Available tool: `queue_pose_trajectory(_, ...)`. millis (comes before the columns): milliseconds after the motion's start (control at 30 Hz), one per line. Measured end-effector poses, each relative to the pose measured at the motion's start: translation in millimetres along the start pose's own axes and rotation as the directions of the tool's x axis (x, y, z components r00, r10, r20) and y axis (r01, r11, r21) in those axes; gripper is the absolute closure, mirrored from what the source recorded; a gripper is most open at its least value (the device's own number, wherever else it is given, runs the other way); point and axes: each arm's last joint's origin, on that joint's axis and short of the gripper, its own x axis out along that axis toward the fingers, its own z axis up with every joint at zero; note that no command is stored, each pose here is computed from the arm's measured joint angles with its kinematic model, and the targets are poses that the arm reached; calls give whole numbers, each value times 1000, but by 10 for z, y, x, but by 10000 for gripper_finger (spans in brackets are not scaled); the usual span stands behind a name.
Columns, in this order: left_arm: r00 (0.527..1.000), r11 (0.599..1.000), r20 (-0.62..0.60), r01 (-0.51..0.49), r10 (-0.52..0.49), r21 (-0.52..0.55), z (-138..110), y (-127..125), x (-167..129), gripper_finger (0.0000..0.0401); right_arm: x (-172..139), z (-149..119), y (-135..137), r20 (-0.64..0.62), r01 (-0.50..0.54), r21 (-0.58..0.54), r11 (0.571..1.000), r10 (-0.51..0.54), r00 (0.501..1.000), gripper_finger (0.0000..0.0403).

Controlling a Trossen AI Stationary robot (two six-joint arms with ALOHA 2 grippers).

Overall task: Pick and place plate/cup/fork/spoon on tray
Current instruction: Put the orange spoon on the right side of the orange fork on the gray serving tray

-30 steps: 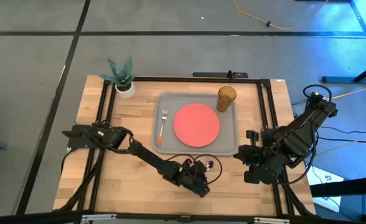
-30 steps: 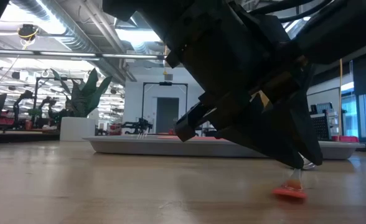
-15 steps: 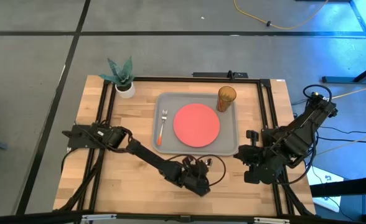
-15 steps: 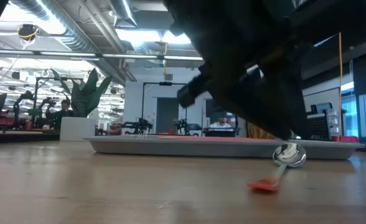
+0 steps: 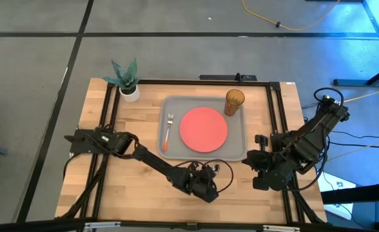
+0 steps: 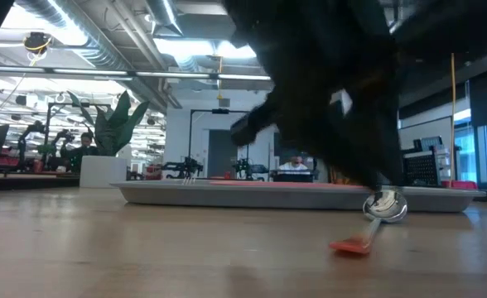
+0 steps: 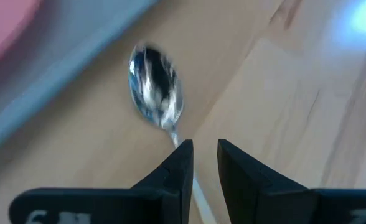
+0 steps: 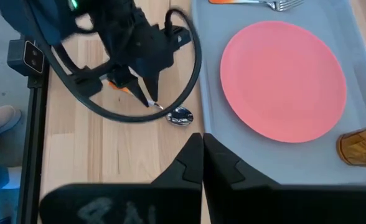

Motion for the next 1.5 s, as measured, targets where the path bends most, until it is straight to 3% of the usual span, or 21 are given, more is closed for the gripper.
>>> queue_pose_trajectory(533,997,999,-70,-21,23,26,-171,53,198,335,0,0,1,-1,-2,1,1000,2,1000,402)
queue_pose_trajectory(800,996,1000,-91,-16,14,-24,-149,77,230,336,0,0,1,-1,-2,4,1000,2,1000,402)
queue_pose_trajectory(1067,982,999,-191,2,-9,-35,-73,190,345,393,0,0,1,-1,-2,4,1000,2,1000,402)
queue_pose_trajectory(1500,976,999,-217,7,-15,-40,17,189,338,399,0,-2,4,-6,-8,7,1000,8,1000,402)
